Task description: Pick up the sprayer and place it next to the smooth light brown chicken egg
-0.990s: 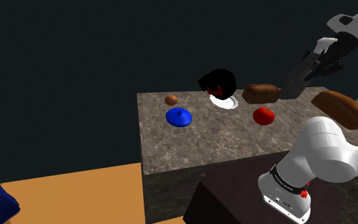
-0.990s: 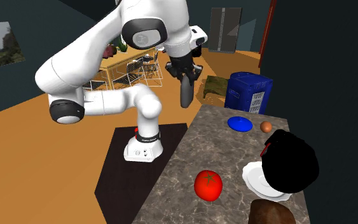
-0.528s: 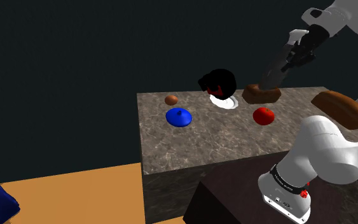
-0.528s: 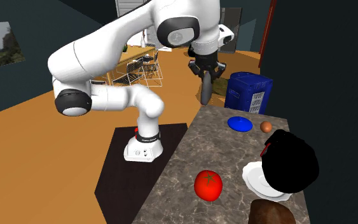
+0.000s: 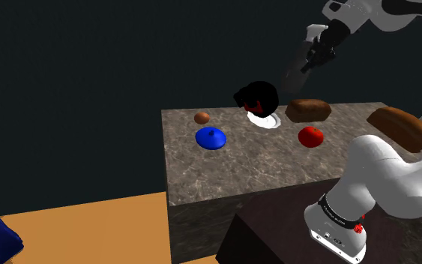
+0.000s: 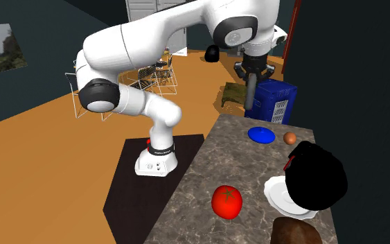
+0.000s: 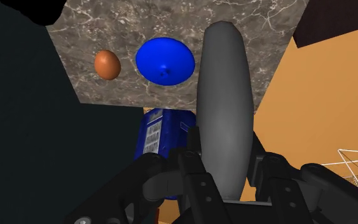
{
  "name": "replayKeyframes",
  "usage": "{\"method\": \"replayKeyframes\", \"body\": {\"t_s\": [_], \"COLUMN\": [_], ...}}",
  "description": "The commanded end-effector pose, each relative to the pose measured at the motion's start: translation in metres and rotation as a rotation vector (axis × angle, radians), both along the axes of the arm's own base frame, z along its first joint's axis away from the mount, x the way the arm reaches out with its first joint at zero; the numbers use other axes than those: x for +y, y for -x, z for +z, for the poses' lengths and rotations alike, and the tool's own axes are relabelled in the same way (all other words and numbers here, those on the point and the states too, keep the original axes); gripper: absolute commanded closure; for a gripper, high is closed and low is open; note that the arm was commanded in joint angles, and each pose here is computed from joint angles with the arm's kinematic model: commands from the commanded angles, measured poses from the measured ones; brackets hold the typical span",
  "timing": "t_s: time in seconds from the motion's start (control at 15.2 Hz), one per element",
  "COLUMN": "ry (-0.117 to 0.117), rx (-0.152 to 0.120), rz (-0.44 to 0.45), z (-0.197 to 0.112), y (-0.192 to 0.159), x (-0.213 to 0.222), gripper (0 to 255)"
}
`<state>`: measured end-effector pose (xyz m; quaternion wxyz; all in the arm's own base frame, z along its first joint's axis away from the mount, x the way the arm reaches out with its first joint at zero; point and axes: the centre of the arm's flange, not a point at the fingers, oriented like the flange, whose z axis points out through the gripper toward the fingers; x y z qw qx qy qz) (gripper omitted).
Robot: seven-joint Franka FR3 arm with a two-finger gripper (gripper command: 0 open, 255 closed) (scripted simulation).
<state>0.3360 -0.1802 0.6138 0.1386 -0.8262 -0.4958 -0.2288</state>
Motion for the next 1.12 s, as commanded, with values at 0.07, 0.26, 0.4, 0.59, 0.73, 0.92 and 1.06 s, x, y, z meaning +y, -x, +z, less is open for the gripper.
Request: {"method": "replayKeyframes", "body": {"t_s": [0.07, 0.26, 0.4, 0.59, 0.73, 0.92, 1.06], "ry": [0.001, 0.001, 0.001, 0.001, 0.001, 0.001, 0.001], "rx": [-0.001, -0.001, -0.001, -0.001, -0.001, -0.001, -0.001], "rz": [-0.001, -0.001, -0.001, -0.001, -0.001, -0.001, -0.001], "z": [-0.002, -0.002, -0.002, -0.002, -0.001, -0.001, -0.001], "y": [-0.037, -0.077, -0.103, -0.142, -0.168, -0.207, -0.233], "x": [0.006, 0.012, 0.016, 0.022, 0.025, 0.031, 0.035], "gripper": [255, 255, 255, 255, 255, 255, 255]}}
